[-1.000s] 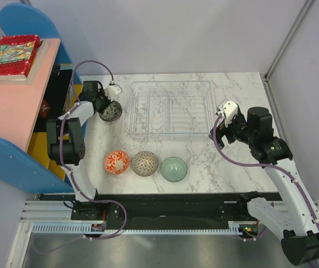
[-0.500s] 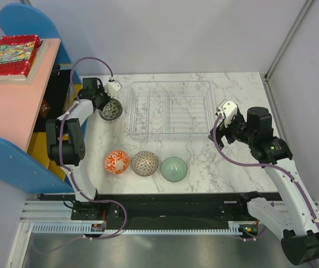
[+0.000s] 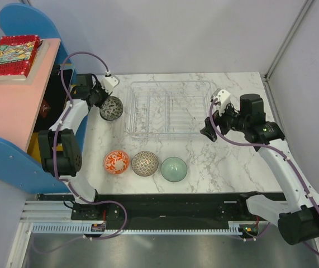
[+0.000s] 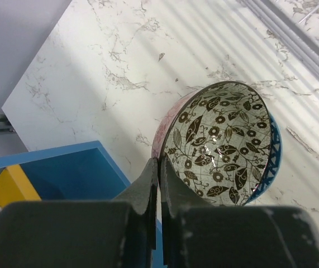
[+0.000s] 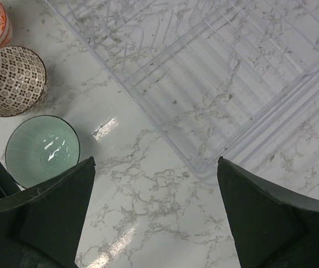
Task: Load the bowls into the dish rack
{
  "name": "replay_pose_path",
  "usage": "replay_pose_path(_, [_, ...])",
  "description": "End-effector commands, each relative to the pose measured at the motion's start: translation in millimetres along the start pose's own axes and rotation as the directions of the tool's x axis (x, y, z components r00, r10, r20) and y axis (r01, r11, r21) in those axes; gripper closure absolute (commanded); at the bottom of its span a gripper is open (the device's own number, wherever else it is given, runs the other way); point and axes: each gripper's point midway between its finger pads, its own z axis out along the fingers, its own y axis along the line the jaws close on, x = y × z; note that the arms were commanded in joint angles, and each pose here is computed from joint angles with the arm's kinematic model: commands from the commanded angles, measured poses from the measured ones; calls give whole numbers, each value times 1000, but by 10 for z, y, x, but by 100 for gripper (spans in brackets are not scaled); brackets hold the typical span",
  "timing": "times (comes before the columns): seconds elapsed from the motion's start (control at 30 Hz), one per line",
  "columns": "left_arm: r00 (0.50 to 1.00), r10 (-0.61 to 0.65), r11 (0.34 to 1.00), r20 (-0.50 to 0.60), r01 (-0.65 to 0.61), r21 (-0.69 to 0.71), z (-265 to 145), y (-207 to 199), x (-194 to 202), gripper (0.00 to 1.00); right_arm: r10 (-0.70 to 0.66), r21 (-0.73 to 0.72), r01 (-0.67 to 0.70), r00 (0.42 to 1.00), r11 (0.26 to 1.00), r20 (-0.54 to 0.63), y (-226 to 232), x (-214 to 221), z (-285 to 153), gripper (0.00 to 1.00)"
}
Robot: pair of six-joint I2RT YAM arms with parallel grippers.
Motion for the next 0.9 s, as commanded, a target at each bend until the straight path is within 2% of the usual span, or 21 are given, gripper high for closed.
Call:
replay_pose_path(0.0, [993,-26,1000,113,27,-11,-308,49,-376,98,14,-20,-11,993,1000,116,-24,-528,-29,2])
replay_pose_path(0.2, [996,-42,999,77,42,-3,-205,20,-262,98,37,-46,-30,986,998,163,-1,-682,-21,2])
replay_pose_path(0.4, [994,-61,998,92,63,-22,-239,113,-323,98,55,-56,-47,985,997,161,-16,-687,30,2])
replay_pose_path(0.6, [986,-61,996,153,70,-58,-493,251,-599,98,78,-77,-65,982,995,174,-10,-751,57,3])
replay_pose_path(0.87, [965,-65,997,253,74,-25,-819,238,-1005,98,156,-127,-131,966,983,206,-42,-917,206,2])
